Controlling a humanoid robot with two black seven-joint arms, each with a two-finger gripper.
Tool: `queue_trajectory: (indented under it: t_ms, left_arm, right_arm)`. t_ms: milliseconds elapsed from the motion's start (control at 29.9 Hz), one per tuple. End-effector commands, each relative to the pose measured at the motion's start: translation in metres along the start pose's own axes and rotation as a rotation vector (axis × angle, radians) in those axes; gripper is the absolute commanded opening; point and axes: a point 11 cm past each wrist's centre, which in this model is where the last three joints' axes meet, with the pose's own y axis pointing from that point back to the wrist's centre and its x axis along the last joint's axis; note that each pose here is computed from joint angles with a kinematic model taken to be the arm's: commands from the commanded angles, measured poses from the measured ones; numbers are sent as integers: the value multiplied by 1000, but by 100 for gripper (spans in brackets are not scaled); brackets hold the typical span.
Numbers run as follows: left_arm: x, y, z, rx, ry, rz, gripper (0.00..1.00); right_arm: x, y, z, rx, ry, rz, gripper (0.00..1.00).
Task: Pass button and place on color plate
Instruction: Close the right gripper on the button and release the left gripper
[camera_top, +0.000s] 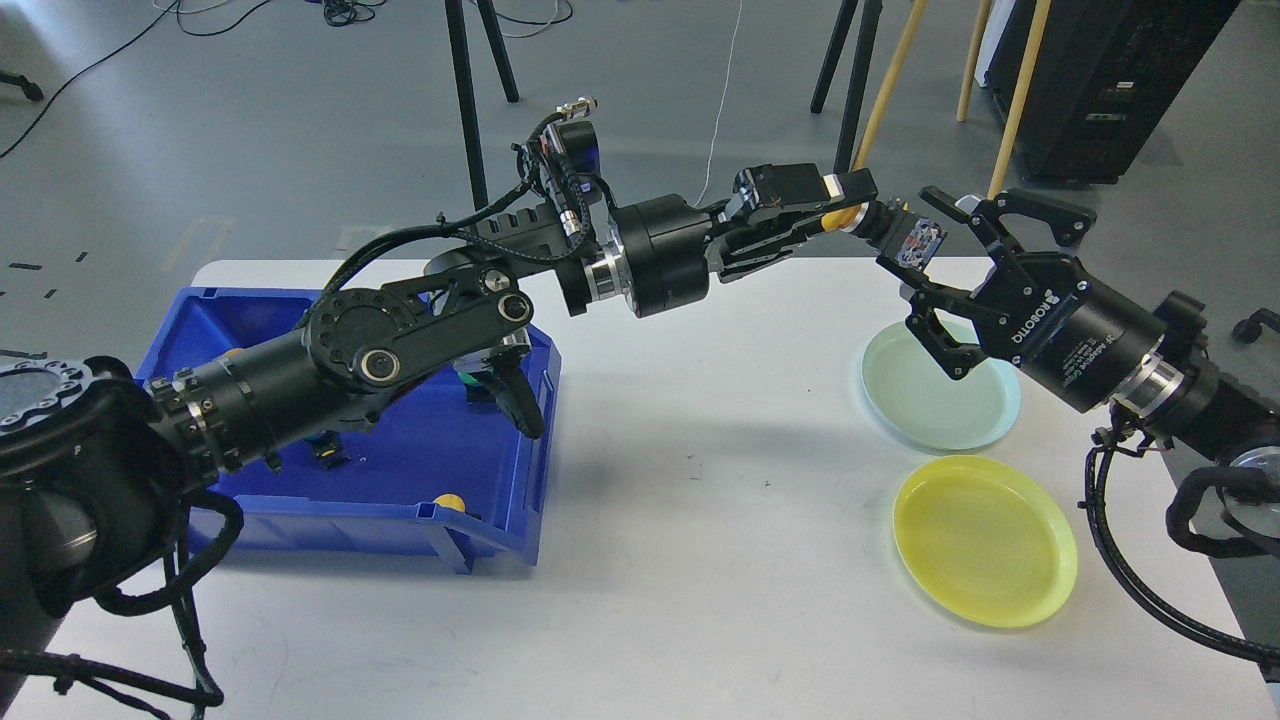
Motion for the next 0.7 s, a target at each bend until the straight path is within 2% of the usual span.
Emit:
queue_trajectory:
  t_ms: [0, 134, 334, 434, 534, 668]
  left_arm:
    - [1, 0, -1, 4, 0, 4, 3]
    - [3, -1, -1, 0, -3, 24, 3]
    - [4, -2, -1, -4, -2, 49, 2]
    - [3, -3, -1, -5, -1, 48, 2]
    - [3, -3, -1, -5, -1, 46, 2]
    - [3, -3, -1, -4, -1, 46, 3]
  right_arm:
    - [1, 0, -1, 4, 2, 2, 36]
    - [1, 1, 0, 2, -1, 4, 44]
    - [0, 0, 0, 4, -3, 1, 49]
    - [0, 0, 0, 4, -4, 0, 48]
    - [-1, 0, 0, 7, -4, -1, 35]
    - [0, -1, 0, 9, -5, -1, 10]
